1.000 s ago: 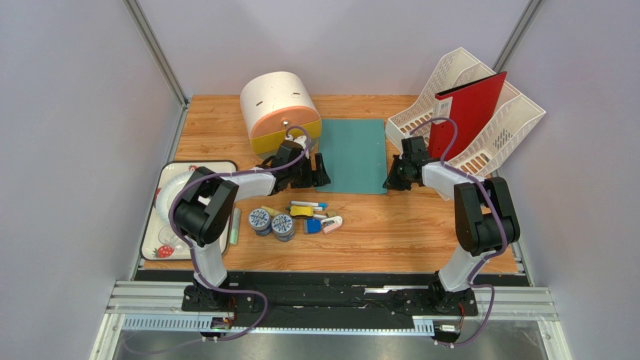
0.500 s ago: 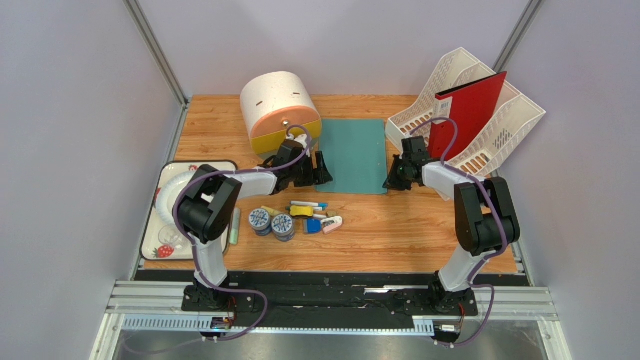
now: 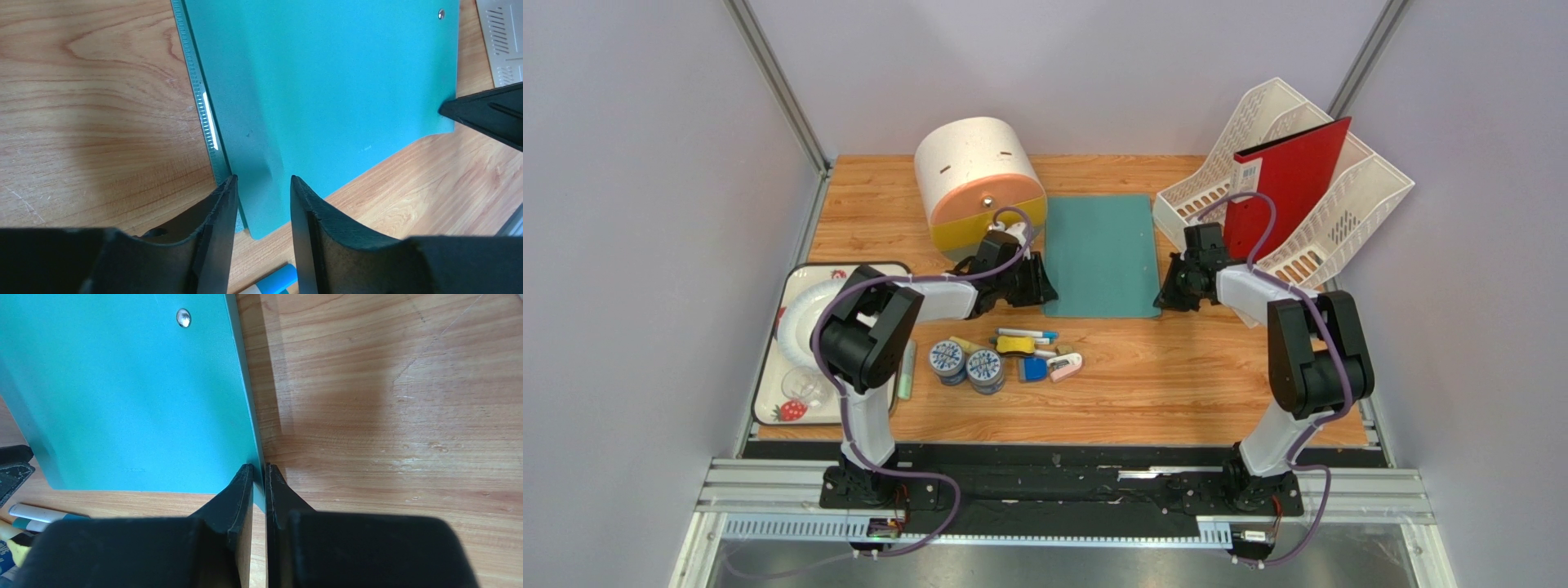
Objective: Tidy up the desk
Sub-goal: Pick up the folder from the center of the board.
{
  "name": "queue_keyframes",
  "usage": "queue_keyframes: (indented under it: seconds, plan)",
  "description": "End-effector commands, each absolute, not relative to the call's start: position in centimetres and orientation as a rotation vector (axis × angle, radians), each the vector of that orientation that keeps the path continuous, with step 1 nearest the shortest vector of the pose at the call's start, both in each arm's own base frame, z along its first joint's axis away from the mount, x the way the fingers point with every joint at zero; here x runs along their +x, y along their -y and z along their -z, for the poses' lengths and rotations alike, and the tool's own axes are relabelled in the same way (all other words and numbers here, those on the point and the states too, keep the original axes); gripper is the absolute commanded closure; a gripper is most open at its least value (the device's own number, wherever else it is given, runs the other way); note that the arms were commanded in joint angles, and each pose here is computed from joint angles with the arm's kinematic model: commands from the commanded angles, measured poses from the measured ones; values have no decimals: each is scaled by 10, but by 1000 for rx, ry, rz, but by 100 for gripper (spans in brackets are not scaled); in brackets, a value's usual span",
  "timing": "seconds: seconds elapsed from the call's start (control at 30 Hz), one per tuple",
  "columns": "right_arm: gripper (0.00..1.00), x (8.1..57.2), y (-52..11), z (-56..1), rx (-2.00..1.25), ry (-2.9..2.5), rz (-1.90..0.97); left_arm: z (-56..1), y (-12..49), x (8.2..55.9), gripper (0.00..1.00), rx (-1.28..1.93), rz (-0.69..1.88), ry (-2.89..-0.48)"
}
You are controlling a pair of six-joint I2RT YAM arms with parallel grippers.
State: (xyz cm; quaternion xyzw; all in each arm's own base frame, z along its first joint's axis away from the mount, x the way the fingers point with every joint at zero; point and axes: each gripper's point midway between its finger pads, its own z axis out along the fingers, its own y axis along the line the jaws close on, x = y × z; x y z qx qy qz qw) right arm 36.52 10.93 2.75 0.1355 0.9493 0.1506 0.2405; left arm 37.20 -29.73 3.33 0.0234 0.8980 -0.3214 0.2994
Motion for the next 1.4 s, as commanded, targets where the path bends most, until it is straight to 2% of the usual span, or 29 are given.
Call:
queue_keyframes:
  seconds: [0.0, 0.33, 0.43, 0.5, 0.53, 1.1, 1.37]
  plan:
    - [100, 325, -92, 3, 378, -2758, -279, -28, 309, 361, 60, 42, 956, -2410]
    - [100, 324, -93, 4, 377, -2760, -284, -36, 310, 361, 80, 58, 972, -2385]
    - [100, 323, -93, 4, 375, -2761, -288, -38, 312, 360, 92, 62, 993, -2379]
    - [100, 323, -94, 3, 377, -2757, -295, -41, 315, 360, 94, 68, 1010, -2369]
    - [100, 324, -94, 3, 376, -2756, -297, -44, 316, 360, 99, 76, 1017, -2360]
    - [100, 323, -97, 3, 376, -2747, -323, -94, 331, 357, 100, 155, 1108, -2245]
    - [93, 322, -100, 2, 372, -2741, -349, -99, 335, 355, 100, 173, 1122, -2238]
